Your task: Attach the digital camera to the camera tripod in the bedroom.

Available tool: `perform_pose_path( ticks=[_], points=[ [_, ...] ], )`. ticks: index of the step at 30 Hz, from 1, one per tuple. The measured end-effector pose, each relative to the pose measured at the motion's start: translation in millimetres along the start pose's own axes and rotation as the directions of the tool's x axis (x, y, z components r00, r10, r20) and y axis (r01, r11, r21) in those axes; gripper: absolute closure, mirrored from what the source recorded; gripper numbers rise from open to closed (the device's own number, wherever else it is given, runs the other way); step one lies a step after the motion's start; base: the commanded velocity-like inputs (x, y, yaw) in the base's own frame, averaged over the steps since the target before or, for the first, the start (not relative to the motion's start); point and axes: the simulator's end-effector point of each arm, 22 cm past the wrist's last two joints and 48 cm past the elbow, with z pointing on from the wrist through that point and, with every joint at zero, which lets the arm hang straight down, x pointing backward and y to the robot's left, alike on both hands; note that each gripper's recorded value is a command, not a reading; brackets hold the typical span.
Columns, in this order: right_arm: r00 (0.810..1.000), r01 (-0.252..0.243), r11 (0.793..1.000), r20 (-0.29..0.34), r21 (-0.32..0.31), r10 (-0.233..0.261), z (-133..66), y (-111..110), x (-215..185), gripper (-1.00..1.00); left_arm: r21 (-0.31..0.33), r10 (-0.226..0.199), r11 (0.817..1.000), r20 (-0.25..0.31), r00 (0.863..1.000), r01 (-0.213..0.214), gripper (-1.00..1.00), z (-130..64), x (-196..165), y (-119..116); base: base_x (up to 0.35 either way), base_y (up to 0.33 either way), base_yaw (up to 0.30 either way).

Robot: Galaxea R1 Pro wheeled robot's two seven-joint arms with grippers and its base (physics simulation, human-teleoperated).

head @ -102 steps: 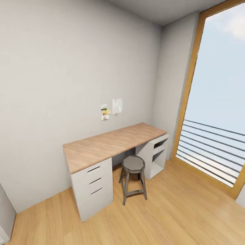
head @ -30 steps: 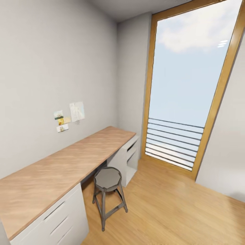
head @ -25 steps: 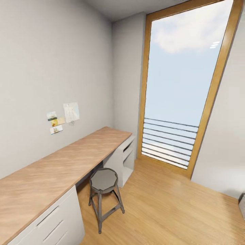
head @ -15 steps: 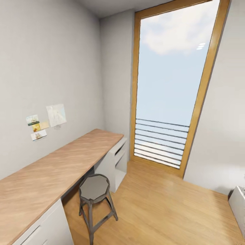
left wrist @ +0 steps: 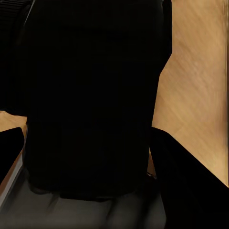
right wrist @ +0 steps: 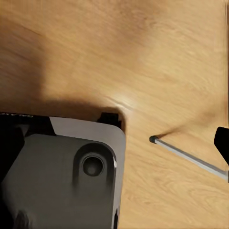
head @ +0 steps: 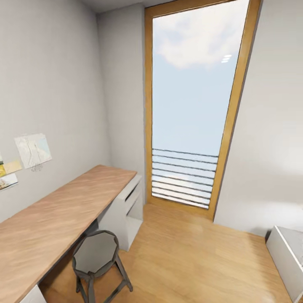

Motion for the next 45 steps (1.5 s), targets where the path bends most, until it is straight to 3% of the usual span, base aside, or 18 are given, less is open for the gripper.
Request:
perform_pose_path(
  ticks=[31, 45],
  points=[
    [1.0, 0.0, 1.0, 0.0, -0.001, 0.0, 0.2, 0.9, -0.1, -1.0, 0.0, 0.0, 1.0, 0.0, 1.0, 0.0, 1.0, 0.0, -0.1, 0.2, 0.318, 0.0, -0.245],
    [1.0, -0.002, 1.0, -0.003, 0.0, 0.002, 0.2, -0.2, 0.5, -1.0, -0.001, -0.001, 1.0, 0.0, 1.0, 0.001, 1.0, 0.3, -0.2, 0.2, 0.048, 0.0, -0.264]
  ],
)
